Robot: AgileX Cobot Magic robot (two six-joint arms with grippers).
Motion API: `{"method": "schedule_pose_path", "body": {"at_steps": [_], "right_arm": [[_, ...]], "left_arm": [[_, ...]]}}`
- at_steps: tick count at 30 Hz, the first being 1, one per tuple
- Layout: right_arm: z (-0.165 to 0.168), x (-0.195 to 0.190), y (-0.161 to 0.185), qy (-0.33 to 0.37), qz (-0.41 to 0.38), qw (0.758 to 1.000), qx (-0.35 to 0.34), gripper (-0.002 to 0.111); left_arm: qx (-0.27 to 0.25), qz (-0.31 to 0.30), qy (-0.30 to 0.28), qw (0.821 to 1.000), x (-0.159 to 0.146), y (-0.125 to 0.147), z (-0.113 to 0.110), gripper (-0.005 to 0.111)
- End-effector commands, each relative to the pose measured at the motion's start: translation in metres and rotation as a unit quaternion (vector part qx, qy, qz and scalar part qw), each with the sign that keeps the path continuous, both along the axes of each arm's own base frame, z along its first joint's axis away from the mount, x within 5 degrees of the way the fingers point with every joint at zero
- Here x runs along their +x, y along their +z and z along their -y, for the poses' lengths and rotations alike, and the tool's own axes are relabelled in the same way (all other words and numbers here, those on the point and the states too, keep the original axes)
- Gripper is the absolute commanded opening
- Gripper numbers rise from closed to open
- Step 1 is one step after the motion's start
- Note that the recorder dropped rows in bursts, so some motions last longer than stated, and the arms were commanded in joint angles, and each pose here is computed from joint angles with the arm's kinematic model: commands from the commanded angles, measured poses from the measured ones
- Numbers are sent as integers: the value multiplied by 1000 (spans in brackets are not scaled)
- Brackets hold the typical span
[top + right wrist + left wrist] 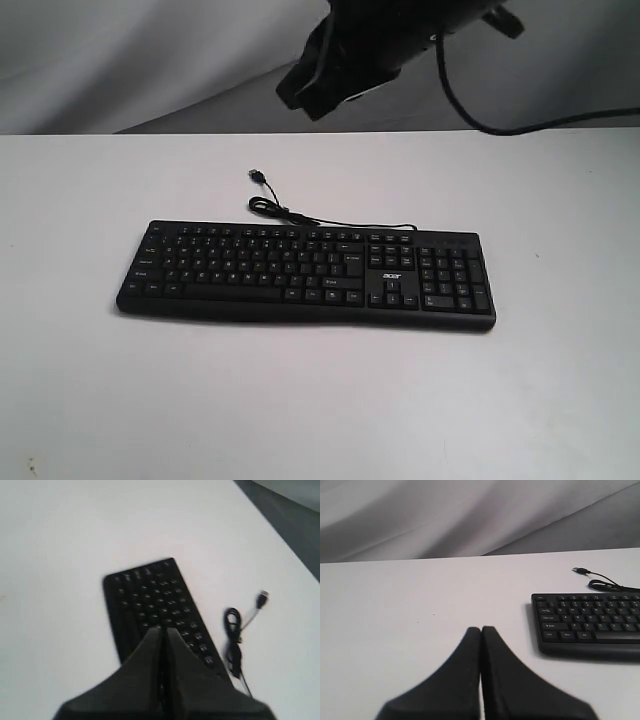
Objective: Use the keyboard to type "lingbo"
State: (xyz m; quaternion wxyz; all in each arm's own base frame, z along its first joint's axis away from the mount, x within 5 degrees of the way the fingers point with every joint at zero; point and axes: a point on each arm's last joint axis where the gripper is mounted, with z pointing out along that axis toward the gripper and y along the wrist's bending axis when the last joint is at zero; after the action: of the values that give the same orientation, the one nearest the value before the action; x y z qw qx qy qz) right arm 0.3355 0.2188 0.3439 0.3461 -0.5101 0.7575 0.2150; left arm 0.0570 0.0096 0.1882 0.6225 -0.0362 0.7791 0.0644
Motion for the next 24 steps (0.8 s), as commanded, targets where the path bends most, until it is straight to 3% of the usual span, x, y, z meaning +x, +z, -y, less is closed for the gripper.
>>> {"method": "schedule_pose_path", "body": {"at_steps": [1,5,10,18,24], "right_arm": [[-13,2,-31,35,-39,999,-14,0],[-30,9,-99,48,-112,991,-53,0],[-74,1,-153,70,-88,990,-90,0],[-72,24,-184,-1,-25,991,-133,0],[-57,37,-199,-28,-48,990,-133,0]], "left_arm": [[-3,-2,0,1000,1,-1,0,1],[-3,-2,0,1000,1,-1,0,1],[-3,-2,0,1000,1,-1,0,1],[-3,-2,0,1000,1,-1,0,1],[-3,-2,0,1000,1,-1,0,1]]}}
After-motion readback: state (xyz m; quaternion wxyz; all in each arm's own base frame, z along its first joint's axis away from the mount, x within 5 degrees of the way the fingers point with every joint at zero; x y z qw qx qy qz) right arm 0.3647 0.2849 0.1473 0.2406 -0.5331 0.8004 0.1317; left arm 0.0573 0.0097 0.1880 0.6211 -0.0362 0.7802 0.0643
